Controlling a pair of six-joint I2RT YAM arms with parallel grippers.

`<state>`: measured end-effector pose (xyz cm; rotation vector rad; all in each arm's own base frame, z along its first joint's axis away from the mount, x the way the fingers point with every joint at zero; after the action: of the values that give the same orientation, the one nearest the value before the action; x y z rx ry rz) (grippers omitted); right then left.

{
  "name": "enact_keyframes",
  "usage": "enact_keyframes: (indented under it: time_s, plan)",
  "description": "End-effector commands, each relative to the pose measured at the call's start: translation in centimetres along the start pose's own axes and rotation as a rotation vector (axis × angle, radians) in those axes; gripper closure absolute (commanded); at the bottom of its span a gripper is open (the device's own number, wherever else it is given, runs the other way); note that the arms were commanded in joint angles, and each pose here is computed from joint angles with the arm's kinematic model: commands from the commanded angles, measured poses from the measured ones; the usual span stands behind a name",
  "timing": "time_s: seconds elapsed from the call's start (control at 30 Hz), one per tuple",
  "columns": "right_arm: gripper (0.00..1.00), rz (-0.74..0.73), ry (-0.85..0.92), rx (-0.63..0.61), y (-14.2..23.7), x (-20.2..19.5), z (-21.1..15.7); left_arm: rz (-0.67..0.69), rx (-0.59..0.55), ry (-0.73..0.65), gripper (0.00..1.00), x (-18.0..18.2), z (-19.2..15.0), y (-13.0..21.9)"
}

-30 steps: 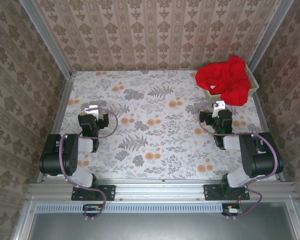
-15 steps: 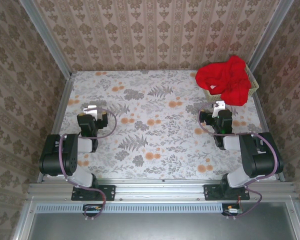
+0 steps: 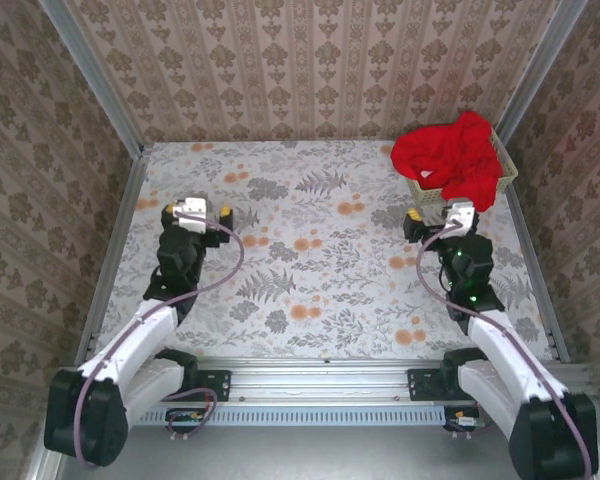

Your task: Fold the inside-out t-shirt

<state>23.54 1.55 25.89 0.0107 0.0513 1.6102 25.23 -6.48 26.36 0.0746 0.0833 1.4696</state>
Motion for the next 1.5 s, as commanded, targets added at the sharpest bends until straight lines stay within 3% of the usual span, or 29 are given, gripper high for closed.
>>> enact_keyframes:
  time_s: [0.0, 0.13, 0.23, 0.37, 0.43, 0.53, 0.93, 1.2, 1.47]
  plan:
    - [0.0, -0.085, -0.179, 0.086, 2.4, -0.8, 1.6, -0.014, 0.138, 0.161, 0.0, 0.0, 1.2, 1.5]
    - [0.0, -0.405, -0.506, 0.189, 5.5, -3.1, 2.1, 0.214, 0.224, 0.431, 0.0, 2.0, 2.1, 3.5]
    - [0.0, -0.207, -0.474, 0.188, 4.5, -1.9, 2.5, 0.102, 0.297, 0.454, 0.0, 1.9, 2.0, 4.4]
    - [0.0, -0.16, -0.45, 0.19, 2.8, -1.5, 2.4, 0.129, 0.248, 0.55, 0.0, 3.3, 0.4, 5.2]
    - [0.0, -0.157, -0.38, 0.295, 0.9, -1.4, 3.2, 0.086, 0.222, 0.572, 0.0, 3.6, -0.3, 5.3]
    - [0.0, -0.209, -0.33, 0.454, -3.6, -1.6, 3.5, 0.06, 0.298, 0.5, 0.0, 2.6, -1.0, 4.0]
    - [0.0, -0.54, -0.171, 0.724, -20.6, -5.9, -0.3, -0.045, 0.472, 0.198, 0.0, -4.5, -3.7, -0.2]
    - [0.0, -0.67, -0.142, 0.834, -25.7, -11.4, -4.8, -0.073, 0.509, 0.151, 0.0, -5.3, -5.1, -0.8]
    - [0.0, -0.687, -0.104, 0.944, -29.3, -13.2, -8.7, -0.09, 0.489, 0.154, 0.0, -5.6, -5.0, -1.2]
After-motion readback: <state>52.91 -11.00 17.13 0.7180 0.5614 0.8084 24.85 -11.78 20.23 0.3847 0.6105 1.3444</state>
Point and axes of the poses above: each hand's point on the last joint's axis, 136 mm out from that joint toward the fingers, its own y axis back along the fingers, its own x axis along the line the jaws close on, z = x × y, the point moved 9 cm from there along y, back along the fingers, and after that the axes turned 5 degrees about y, right-handed, at the moved point
